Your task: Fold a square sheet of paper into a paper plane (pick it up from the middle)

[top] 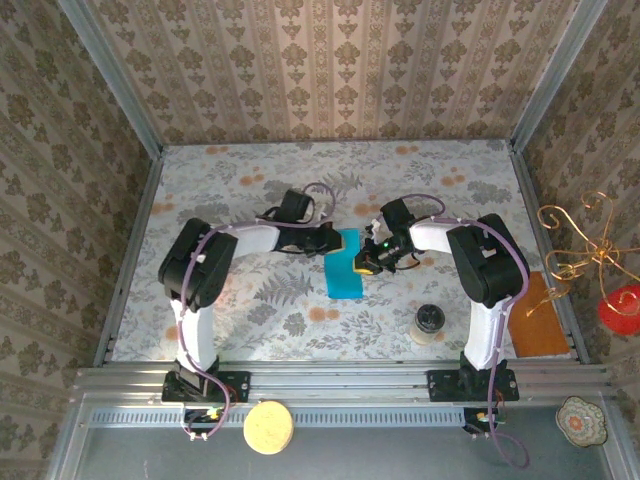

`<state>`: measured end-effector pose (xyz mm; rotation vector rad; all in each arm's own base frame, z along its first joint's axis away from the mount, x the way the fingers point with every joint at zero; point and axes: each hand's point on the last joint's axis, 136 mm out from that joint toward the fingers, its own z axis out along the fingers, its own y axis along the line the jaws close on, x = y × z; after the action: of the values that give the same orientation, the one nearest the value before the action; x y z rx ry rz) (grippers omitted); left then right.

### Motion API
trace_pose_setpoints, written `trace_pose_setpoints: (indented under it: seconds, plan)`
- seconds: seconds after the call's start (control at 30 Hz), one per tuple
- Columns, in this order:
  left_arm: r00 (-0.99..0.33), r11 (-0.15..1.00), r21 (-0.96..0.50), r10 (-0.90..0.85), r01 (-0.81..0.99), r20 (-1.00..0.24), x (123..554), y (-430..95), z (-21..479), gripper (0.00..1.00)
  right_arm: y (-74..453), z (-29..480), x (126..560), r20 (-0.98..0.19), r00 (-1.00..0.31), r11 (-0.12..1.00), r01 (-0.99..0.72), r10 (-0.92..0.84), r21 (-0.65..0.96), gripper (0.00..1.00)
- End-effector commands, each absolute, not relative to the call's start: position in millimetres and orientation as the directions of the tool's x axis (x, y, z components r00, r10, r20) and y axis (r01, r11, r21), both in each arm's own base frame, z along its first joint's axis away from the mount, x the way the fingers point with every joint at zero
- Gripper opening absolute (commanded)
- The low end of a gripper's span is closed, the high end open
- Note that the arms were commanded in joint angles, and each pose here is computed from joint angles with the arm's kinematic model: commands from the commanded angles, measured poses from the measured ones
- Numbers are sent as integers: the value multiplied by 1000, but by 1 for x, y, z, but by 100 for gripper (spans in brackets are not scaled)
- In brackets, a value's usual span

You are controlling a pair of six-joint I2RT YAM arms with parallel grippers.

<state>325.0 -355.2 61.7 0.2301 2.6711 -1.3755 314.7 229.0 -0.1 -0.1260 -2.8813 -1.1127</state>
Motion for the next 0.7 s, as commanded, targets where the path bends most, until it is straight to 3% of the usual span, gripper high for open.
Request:
trace_pose_setpoints:
  seconds: [0.0,0.17,0.43,0.67]
  plan:
    - [-989,576,-806,43,139,-139,339,-359,44,0,148,-103,248,276,-941,940,262,197,218,4]
    - [-992,616,-782,-10,90,-122,352,-337,22,0,145,-105,246,278,-938,943,266,205,200,4]
    - [-977,696,-717,-179,-40,-119,385,-248,2,0,145,-105,248,274,-939,942,267,208,202,4]
    - [-968,644,-757,-106,107,-228,375,-284,58,0,146,-104,248,272,-939,941,269,208,207,4]
